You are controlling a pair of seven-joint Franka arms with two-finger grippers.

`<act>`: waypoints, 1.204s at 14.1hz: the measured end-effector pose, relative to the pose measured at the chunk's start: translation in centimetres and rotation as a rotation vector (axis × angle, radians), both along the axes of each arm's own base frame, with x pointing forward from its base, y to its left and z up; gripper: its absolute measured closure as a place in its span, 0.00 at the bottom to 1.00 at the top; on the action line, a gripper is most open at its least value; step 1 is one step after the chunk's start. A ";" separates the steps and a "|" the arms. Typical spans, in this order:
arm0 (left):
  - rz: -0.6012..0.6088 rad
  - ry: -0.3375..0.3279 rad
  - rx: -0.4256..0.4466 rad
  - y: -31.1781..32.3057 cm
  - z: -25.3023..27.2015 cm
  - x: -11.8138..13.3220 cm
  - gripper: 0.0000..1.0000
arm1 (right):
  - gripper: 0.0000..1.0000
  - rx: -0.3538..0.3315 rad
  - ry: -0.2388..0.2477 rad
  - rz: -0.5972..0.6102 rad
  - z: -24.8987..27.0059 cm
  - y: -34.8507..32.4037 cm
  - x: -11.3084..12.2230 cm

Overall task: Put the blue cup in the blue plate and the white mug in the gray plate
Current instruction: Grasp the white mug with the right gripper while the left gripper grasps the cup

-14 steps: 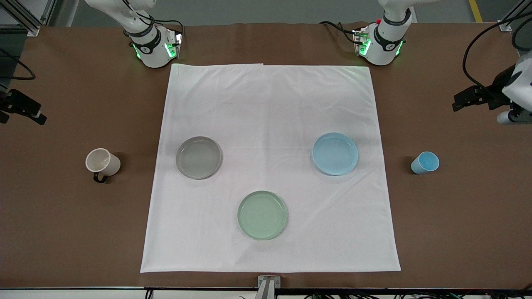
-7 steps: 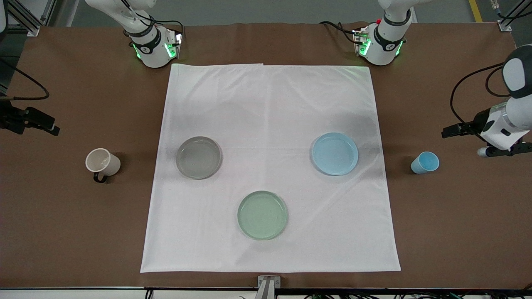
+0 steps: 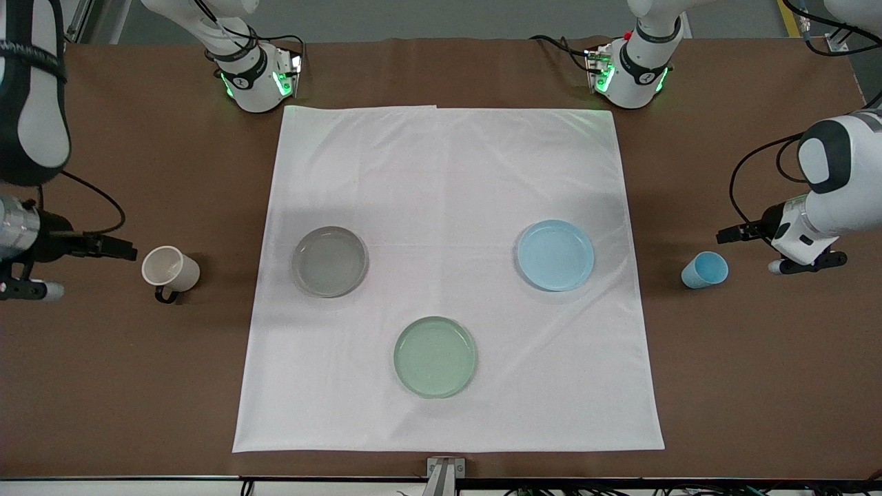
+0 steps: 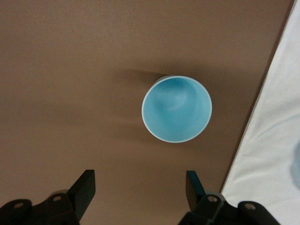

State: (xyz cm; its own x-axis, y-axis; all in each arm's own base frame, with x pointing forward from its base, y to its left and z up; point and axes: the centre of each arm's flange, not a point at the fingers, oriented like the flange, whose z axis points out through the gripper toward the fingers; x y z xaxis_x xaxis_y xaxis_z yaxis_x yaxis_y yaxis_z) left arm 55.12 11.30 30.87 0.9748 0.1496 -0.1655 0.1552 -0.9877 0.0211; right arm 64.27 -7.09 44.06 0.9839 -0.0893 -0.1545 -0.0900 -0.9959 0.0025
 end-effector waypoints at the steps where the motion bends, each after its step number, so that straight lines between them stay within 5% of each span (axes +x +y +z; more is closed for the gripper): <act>1: 0.002 -0.004 -0.001 0.3 -0.8 0.2 0.16 | 0.00 0.000 -0.005 0.009 -3.3 -0.9 0.6; 6: -0.006 -0.030 -0.005 -0.1 -4.0 1.1 0.30 | 0.00 -0.013 -0.090 0.069 -15.3 -4.3 0.2; 12: -0.004 -0.032 -0.013 -0.1 -7.4 1.5 0.56 | 0.05 -0.013 -0.075 0.060 -18.8 -5.4 -0.6; 16: -0.019 -0.049 -0.017 -1.0 -7.0 2.1 0.97 | 0.15 -0.011 -0.074 0.070 -20.1 -6.2 -1.3; 17: -0.028 -0.059 -0.018 -1.5 -6.4 2.4 0.97 | 0.16 -0.009 -0.068 0.073 -20.3 -6.3 -1.5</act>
State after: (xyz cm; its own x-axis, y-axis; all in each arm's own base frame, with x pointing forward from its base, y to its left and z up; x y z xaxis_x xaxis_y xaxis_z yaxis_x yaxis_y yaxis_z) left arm 57.52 9.77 24.43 0.9868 0.1196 -0.1096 0.1253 -0.9910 0.0471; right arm 62.78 -13.41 23.73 0.9961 -0.0178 -0.0864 -0.0171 -0.9998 0.0083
